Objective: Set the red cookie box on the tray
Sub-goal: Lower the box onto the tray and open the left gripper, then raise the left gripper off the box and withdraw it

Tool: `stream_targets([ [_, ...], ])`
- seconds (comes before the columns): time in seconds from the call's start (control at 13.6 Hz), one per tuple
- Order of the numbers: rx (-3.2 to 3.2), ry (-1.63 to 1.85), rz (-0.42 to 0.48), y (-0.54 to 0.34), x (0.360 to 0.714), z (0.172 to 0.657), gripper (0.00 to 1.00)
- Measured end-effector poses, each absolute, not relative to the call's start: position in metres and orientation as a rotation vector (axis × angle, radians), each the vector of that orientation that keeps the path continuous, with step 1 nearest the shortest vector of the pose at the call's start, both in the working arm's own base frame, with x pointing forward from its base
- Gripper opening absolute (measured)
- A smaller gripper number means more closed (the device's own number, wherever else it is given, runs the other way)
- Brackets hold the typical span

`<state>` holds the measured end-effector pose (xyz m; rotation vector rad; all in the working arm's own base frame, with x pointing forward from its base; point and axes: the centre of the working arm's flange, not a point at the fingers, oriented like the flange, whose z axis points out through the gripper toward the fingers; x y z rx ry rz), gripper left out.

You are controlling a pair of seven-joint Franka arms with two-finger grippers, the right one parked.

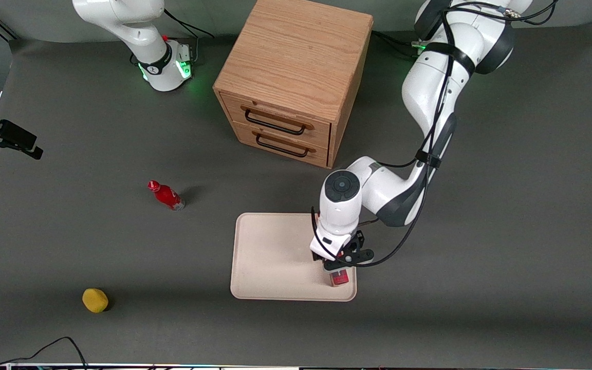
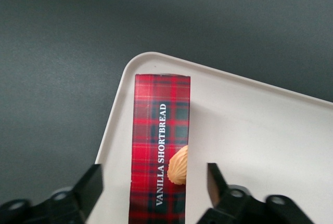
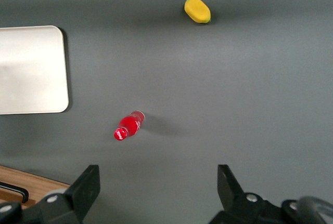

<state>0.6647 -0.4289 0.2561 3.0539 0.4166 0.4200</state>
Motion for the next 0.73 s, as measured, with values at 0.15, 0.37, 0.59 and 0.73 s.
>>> stream_targets([
  [0.15,3.048,0.421,0.431,-0.428,0.667,0.261,1.0],
  [0.37,3.068,0.437,0.43,-0.424,0.669,0.28,1.0],
  [0.59,3.141,0.436,0.373,-0.414,0.667,0.316,1.0],
  [0.73,3.164,0.394,0.309,-0.403,0.663,0.355,1.0],
])
